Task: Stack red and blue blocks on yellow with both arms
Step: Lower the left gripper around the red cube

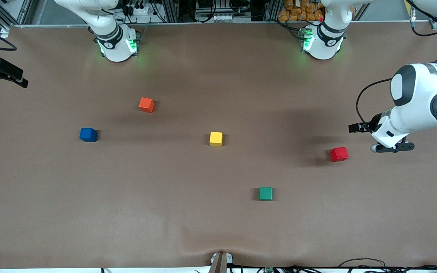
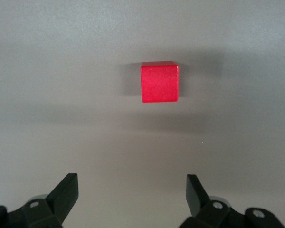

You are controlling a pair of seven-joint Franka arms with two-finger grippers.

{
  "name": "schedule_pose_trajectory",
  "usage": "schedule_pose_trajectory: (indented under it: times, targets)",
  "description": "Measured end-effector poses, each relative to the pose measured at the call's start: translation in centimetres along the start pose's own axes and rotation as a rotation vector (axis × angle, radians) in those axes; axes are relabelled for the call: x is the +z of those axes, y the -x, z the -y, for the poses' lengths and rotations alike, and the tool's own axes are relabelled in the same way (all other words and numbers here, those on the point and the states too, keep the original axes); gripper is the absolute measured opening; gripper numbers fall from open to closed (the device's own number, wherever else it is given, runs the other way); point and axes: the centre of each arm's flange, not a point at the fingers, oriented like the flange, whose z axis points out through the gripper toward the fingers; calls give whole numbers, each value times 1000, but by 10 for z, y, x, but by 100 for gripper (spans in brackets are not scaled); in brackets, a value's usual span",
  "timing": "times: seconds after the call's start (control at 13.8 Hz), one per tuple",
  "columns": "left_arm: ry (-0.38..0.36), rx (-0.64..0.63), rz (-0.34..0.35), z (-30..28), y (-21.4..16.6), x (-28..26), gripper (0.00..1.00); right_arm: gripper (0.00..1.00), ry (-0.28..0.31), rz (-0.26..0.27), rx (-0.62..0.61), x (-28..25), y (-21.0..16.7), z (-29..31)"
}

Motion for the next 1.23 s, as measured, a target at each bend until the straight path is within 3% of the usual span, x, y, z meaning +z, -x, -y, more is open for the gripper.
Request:
schedule_pose_trajectory:
  times: [1.23]
  targets:
    - [13, 4, 16, -2, -10, 51, 100, 100, -1, 5, 8, 3, -2, -4]
